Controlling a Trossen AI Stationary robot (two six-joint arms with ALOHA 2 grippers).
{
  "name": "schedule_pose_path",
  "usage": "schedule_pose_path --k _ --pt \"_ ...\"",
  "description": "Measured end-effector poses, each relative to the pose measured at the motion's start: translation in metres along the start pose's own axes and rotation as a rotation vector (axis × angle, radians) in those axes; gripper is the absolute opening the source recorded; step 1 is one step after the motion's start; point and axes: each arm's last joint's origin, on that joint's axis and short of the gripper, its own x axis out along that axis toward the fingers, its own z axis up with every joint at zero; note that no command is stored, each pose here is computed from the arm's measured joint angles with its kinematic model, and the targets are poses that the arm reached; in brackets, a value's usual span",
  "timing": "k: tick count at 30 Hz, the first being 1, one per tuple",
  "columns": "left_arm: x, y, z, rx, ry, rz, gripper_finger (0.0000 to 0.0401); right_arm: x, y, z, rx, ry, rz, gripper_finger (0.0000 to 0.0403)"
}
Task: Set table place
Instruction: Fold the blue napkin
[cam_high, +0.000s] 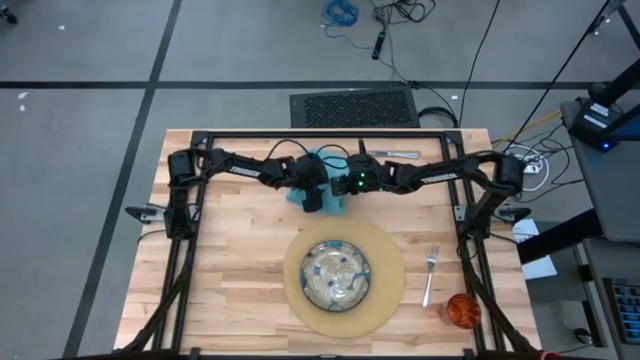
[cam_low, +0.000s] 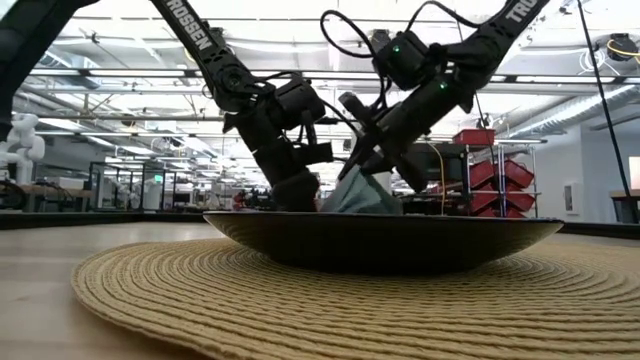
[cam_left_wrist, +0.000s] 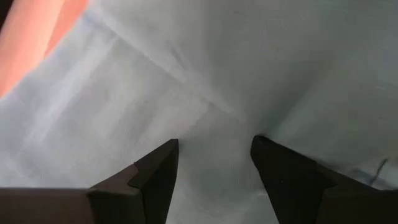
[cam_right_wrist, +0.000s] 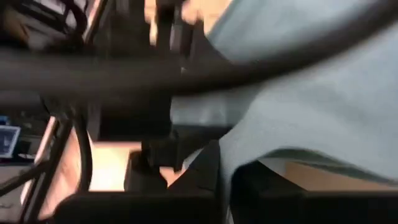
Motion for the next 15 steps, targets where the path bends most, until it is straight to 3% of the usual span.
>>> schedule_pose_path --k 9,15 --pt "0.001 -0.006 0.004 0.005 -0.044 -0.048 0.0203 -0.010 0.019 0.031 -0.079 0.068 -0.111 0.0001" --pt "0.001 -0.008 0.007 -0.009 -0.081 -0.059 0.0203 -0.016 0.027 0.047 -0.089 0.065 -0.126 0.0000"
